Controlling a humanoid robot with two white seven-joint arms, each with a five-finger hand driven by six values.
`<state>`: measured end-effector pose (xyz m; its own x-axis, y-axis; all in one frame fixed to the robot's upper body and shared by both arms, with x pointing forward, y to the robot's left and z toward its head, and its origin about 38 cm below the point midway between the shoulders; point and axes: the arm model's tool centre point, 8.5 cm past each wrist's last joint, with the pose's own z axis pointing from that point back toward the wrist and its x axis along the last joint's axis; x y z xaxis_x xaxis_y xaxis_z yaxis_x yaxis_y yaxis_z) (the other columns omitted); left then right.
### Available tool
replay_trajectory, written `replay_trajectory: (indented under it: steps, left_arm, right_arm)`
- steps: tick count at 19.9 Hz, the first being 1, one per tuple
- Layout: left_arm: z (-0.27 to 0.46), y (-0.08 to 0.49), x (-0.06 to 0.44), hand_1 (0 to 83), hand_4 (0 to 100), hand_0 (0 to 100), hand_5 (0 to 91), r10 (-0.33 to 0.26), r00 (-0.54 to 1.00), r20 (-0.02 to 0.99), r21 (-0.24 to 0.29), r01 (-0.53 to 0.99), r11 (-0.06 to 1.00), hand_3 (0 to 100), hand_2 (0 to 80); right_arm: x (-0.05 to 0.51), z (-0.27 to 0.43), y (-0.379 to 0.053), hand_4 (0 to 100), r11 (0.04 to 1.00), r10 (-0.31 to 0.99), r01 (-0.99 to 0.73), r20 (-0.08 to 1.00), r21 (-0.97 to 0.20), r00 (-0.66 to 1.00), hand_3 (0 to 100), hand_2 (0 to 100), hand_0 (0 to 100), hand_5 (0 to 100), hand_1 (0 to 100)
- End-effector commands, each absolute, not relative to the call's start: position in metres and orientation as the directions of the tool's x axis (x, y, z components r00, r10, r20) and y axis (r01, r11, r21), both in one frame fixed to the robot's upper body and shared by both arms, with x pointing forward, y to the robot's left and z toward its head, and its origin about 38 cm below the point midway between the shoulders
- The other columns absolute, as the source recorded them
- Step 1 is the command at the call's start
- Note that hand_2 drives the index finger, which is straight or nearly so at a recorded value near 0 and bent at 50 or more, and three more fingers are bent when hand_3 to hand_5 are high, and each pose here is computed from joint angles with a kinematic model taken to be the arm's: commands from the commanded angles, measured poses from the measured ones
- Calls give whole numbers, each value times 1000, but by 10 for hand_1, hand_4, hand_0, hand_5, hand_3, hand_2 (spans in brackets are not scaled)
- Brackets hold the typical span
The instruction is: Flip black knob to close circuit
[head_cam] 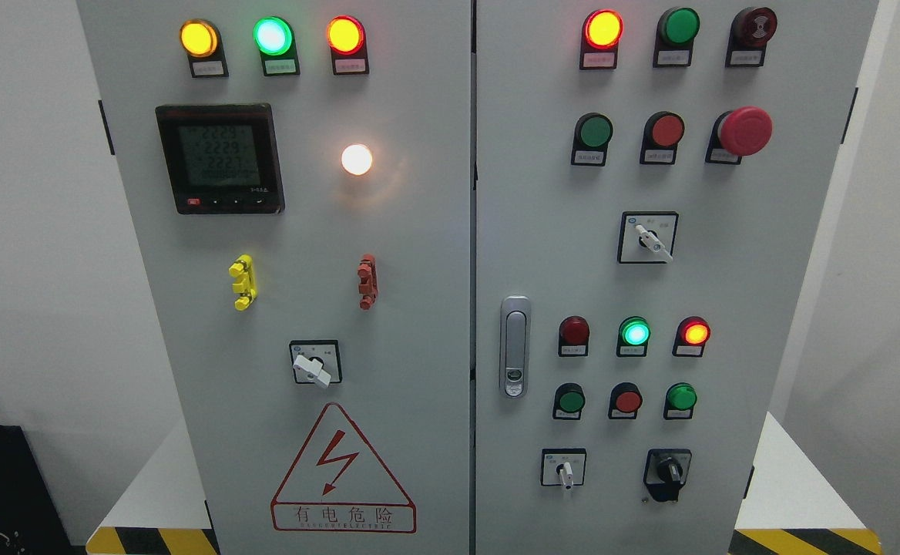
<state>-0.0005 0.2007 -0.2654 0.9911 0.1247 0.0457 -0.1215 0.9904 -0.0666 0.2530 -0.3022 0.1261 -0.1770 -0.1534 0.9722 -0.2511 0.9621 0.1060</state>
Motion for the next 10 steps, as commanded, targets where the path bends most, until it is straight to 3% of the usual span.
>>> replay_trajectory:
  steps: [1, 10]
  left_arm:
    - [-265, 201, -1, 556, 0, 120, 0, 125, 991, 45, -66, -122, 990, 0, 0]
    - [-265, 201, -1, 556, 0, 120, 0, 125, 991, 45, -66, -122, 990, 0, 0]
  right_arm:
    - [225, 136, -311, 0, 953, -213, -260, 954, 156, -211, 0, 0, 0, 0, 0]
    - [215, 125, -301, 0, 940, -229, -295, 959, 172, -170, 0, 0, 0, 0, 0]
